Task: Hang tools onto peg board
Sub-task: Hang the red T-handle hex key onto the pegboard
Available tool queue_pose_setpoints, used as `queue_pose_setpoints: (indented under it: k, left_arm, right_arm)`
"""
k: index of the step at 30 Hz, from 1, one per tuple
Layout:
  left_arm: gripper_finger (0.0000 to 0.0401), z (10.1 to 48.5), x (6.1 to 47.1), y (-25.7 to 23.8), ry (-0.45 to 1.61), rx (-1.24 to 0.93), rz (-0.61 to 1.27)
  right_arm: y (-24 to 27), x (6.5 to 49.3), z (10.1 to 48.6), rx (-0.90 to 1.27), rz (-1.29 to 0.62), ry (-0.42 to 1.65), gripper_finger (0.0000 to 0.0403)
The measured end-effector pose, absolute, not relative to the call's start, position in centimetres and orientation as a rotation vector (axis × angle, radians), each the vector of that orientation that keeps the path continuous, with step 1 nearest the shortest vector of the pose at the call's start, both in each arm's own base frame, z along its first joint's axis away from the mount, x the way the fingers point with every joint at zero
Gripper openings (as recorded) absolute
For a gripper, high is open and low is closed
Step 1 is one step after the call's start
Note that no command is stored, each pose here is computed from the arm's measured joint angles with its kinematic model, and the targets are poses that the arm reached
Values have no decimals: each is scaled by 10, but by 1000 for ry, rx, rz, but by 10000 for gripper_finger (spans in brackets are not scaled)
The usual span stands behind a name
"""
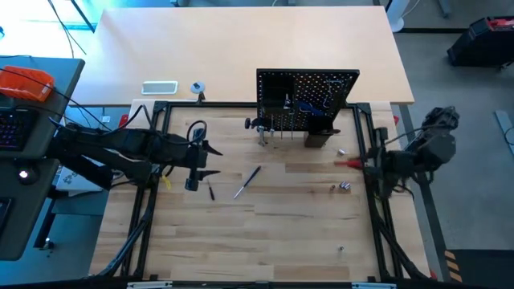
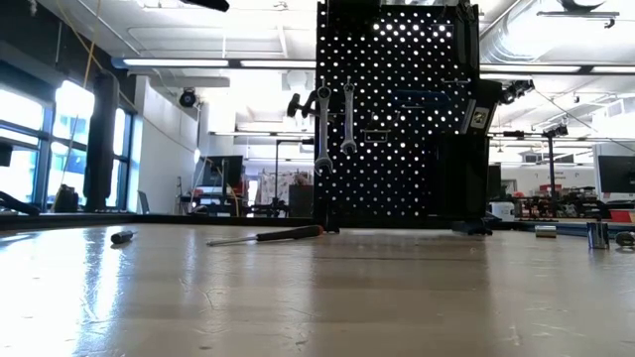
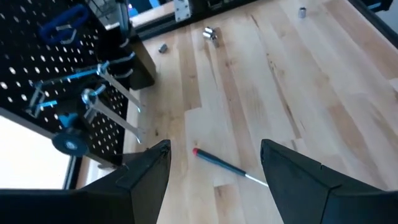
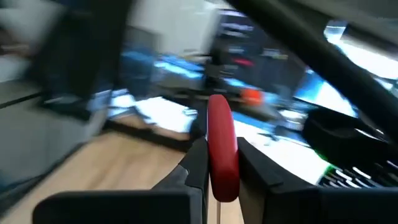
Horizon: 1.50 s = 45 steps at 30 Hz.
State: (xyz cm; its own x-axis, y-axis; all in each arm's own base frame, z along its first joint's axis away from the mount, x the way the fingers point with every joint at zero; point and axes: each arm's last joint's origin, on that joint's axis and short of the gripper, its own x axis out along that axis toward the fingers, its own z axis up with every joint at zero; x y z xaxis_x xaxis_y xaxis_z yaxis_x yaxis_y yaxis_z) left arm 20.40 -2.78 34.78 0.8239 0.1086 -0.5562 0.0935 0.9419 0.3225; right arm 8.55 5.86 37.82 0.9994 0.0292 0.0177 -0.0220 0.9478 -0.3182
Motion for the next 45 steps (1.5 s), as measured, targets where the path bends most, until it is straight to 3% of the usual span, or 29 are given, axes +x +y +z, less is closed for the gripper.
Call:
queue_pose_setpoints:
  k: [5,12,18,30,45]
  left_arm:
    - [241,351,206,-28,568,366,9]
    - [241,353,207,-27,543,379,30]
    - [241,348,208,-28,551,380,29]
    - [241,329,211,-26,603,403,24]
    - [241,332,213,-26,560,413,31]
  right_arm:
    - [56,100,351,-353,-153,-40,41]
    - [39,110,346,-359,-308,-17,41]
    - [27,114,342,-363,-285,4,41]
    - [4,114,343,-417,-448,39,41]
    - [-23,126,345,-494,-582,65,41]
